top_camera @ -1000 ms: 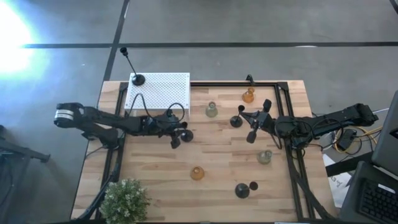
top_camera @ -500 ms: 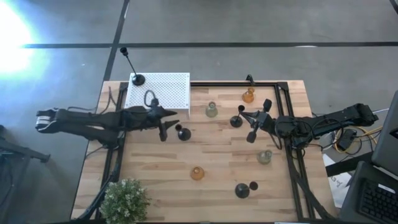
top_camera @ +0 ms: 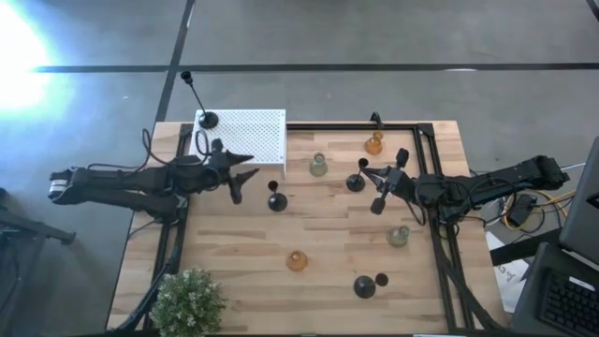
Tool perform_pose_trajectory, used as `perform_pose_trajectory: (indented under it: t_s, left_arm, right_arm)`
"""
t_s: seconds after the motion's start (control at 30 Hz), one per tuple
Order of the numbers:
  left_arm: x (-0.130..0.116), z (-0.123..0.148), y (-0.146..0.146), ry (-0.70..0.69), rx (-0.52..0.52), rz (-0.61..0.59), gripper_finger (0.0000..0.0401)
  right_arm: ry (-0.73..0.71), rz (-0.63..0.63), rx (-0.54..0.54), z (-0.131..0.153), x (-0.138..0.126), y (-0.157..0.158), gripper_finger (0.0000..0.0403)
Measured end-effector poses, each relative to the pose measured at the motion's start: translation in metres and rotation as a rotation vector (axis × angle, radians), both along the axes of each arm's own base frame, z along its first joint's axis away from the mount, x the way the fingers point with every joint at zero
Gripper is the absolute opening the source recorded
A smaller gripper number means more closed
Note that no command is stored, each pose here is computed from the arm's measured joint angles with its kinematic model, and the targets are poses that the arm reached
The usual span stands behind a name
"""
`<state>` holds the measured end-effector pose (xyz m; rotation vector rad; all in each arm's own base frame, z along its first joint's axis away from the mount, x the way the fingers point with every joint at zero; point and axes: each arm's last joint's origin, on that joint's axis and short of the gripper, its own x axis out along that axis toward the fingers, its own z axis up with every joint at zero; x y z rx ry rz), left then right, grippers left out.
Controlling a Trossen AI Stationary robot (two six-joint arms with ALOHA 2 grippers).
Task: Pick & Place candle stick holders
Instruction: Put the top orange candle holder on the shelf
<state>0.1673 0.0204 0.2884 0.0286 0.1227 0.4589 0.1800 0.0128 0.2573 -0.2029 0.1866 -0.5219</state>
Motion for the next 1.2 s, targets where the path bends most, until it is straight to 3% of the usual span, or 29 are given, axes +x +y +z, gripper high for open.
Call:
perform_pose_trajectory:
  t_s: [0.23,0.5,0.67,0.93,1.2]
  left_arm:
    - [-0.003,0.003,0.001,-0.024,0.001,0.051,0.0200]
    - [-0.006,0.007,0.001,-0.074,0.012,0.125,0.0195]
    - [-0.006,0.001,0.002,-0.068,0.013,0.137,0.0194]
    - [-0.008,-0.005,0.002,-0.153,0.080,0.156,0.0195]
    - [-0.011,-0.004,0.002,-0.172,0.125,0.157,0.0195]
  right_arm:
    - [0.012,-0.008,-0.021,0.000,0.000,0.000,0.0008]
    - [0.019,-0.374,0.009,-0.004,-0.023,-0.011,0.0008]
    - [0.041,-0.474,0.044,-0.010,-0.043,-0.018,0.0014]
    - [0.059,-0.582,0.206,-0.024,-0.058,-0.034,0.0087]
    - [0.081,-0.751,0.256,-0.032,-0.054,-0.058,0.0172]
